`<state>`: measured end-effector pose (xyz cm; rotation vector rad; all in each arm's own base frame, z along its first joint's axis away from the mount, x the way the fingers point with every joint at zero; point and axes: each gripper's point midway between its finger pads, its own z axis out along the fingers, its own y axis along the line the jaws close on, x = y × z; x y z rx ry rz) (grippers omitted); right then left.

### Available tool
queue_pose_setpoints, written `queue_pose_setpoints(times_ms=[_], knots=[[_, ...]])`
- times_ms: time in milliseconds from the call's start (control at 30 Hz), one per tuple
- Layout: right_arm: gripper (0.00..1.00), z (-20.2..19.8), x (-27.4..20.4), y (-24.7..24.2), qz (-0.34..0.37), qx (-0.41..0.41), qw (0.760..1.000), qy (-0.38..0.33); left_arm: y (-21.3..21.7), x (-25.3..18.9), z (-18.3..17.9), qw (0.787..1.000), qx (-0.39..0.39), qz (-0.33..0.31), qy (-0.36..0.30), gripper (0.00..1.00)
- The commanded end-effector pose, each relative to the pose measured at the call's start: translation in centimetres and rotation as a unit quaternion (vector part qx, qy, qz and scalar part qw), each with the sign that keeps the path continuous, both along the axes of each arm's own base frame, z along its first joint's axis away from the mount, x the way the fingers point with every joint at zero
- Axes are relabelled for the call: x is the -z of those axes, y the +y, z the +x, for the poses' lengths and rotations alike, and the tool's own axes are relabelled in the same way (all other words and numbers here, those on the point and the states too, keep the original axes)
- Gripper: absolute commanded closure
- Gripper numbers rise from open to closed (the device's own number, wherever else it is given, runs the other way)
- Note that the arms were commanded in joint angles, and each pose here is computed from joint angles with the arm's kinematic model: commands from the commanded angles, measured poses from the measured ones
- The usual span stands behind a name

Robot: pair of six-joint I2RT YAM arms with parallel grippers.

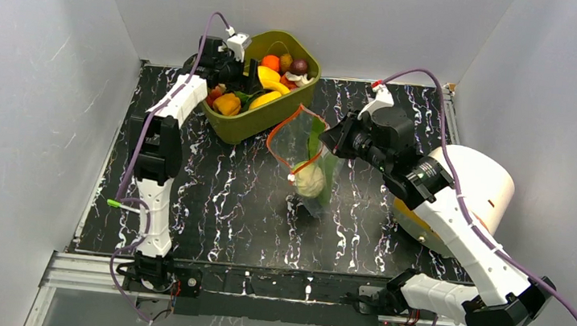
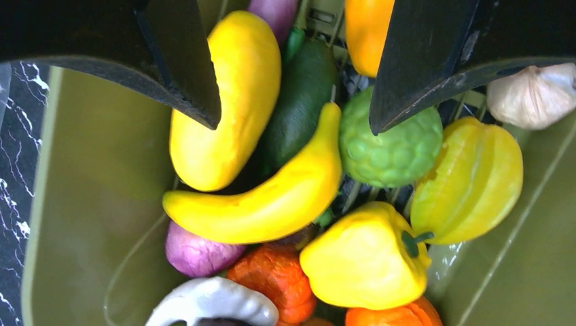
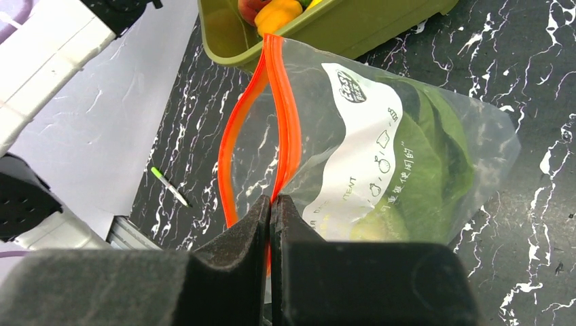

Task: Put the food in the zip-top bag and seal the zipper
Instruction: Pick up the fake fruit from the bin.

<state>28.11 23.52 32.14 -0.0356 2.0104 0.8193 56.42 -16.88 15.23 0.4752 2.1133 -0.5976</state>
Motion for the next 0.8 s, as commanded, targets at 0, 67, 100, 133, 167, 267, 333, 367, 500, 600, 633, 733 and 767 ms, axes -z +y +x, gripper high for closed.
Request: queue_pose_setpoints(times_ms=[0, 67, 100, 133, 167, 267, 333, 367, 500, 600, 633, 733, 767], knots=[[1.0, 0.9, -5.1, 0.3, 0.038, 0.005, 0.997, -0.061, -0.8, -3.4, 1.9, 0.997, 0.041, -0.037, -0.047, 0.22], [1.0, 0.9, -5.3, 0.3, 0.039, 0.005, 0.997, -0.065, -1.0, -3.0, 2.5, 0.997, 0.045, -0.047, -0.044, 0.23], [1.0, 1.0, -5.2, 0.3, 0.04, 0.006, 0.997, -0.064, -1.1, -2.7, 2.7, 0.997, 0.049, -0.05, -0.042, 0.24], [1.0, 1.0, -5.2, 0.3, 0.039, 0.007, 0.997, -0.064, -1.2, -2.3, 3.0, 0.997, 0.052, -0.052, -0.04, 0.24], [1.0, 1.1, -5.2, 0.4, 0.04, 0.007, 0.997, -0.064, -1.3, -2.0, 3.1, 0.996, 0.054, -0.054, -0.039, 0.25], [1.0, 1.2, -5.1, 0.5, 0.04, 0.005, 0.997, -0.063, -1.6, -1.5, 3.6, 0.995, 0.063, -0.062, -0.04, 0.25], [1.0, 1.2, -5.3, 0.6, 0.041, 0.003, 0.997, -0.064, -1.9, -1.4, 3.7, 0.994, 0.073, -0.075, -0.037, 0.27], [1.0, 1.3, -5.3, 0.7, 0.04, 0.003, 0.997, -0.065, -2.1, -1.3, 3.8, 0.993, 0.076, -0.082, -0.035, 0.28], [1.0, 1.6, -5.6, 0.7, 0.037, 0.004, 0.997, -0.068, -2.7, -0.9, 4.1, 0.991, 0.081, -0.106, -0.027, 0.35], [1.0, 1.5, -5.8, 0.7, 0.039, 0.004, 0.997, -0.07, -3.1, -0.5, 4.1, 0.989, 0.085, -0.119, -0.024, 0.41], [1.0, 1.5, -5.7, 0.7, 0.04, 0.005, 0.997, -0.069, -3.1, -0.4, 4.0, 0.988, 0.087, -0.124, -0.022, 0.42], [1.0, 1.4, -5.7, 0.6, 0.041, 0.005, 0.997, -0.07, -3.3, -0.2, 3.8, 0.987, 0.087, -0.132, -0.014, 0.48], [1.0, 1.4, -5.7, 0.6, 0.042, 0.005, 0.997, -0.07, -3.3, -0.1, 3.8, 0.987, 0.087, -0.132, -0.012, 0.49]])
